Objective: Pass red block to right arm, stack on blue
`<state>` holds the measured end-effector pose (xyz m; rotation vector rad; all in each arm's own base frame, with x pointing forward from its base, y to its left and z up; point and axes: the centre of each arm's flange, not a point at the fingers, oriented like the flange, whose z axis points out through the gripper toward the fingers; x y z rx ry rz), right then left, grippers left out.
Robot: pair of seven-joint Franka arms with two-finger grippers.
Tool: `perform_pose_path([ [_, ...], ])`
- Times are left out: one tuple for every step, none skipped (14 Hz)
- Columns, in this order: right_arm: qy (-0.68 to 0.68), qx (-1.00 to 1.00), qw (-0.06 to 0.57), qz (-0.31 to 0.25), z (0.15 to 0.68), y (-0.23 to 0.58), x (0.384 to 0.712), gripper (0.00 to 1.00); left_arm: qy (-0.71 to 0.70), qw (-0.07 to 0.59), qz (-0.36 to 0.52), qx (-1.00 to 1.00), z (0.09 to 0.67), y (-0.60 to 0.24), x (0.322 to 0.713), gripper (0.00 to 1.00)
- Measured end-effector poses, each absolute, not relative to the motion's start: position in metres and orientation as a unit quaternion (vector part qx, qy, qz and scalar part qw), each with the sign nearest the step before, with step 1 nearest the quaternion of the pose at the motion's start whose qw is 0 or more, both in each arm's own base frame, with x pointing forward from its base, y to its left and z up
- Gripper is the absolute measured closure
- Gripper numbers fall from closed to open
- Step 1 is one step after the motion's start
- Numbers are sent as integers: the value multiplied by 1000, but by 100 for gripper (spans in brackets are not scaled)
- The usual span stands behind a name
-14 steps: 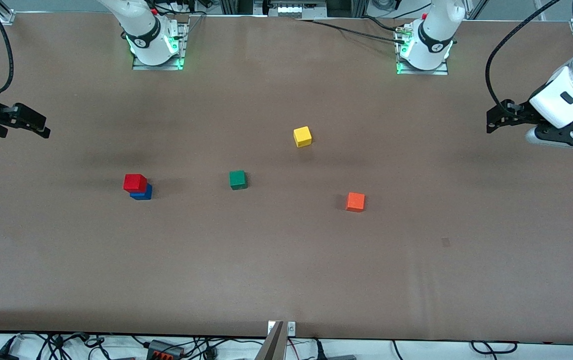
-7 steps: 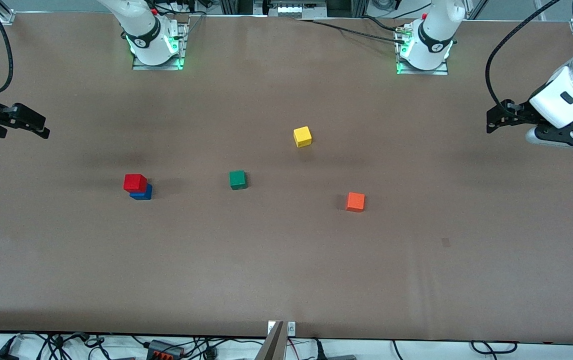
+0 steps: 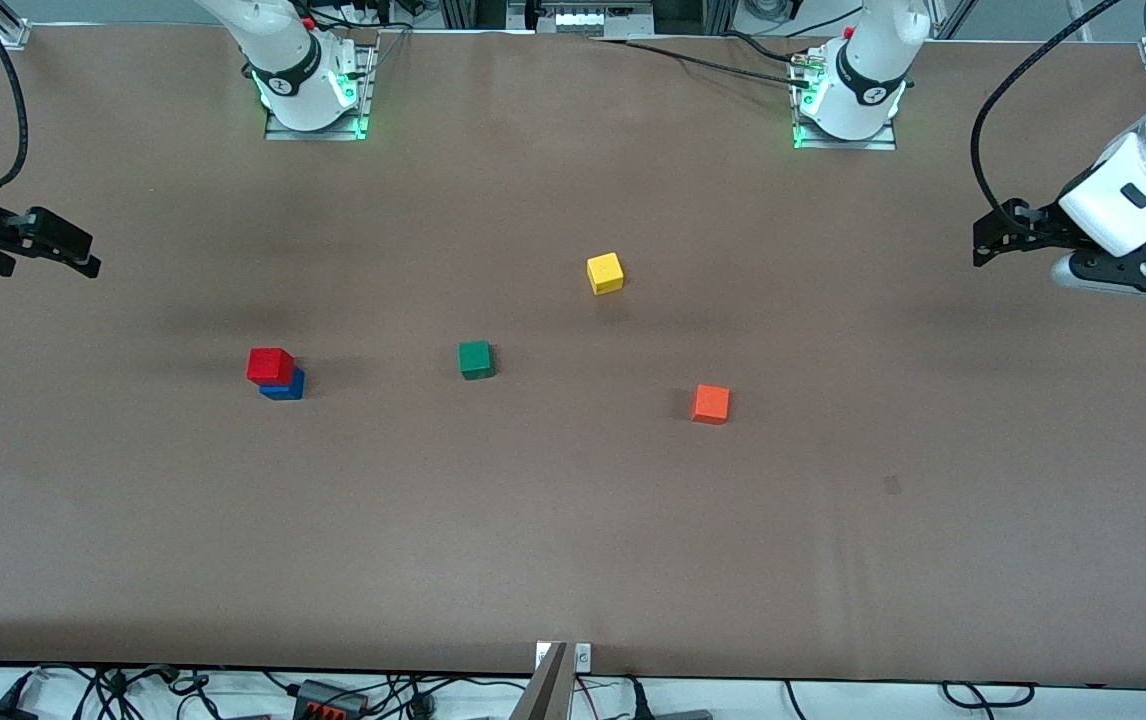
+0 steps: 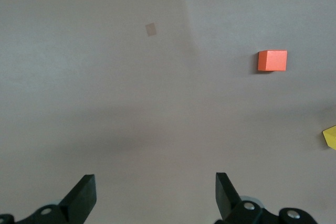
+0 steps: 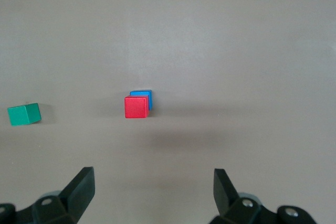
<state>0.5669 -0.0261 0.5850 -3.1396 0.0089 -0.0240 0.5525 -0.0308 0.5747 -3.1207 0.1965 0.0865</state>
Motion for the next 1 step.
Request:
perform_pose_path([
  [3, -1000, 1, -8, 585, -26, 567, 0, 63, 7, 28, -998, 575, -31, 552, 0],
])
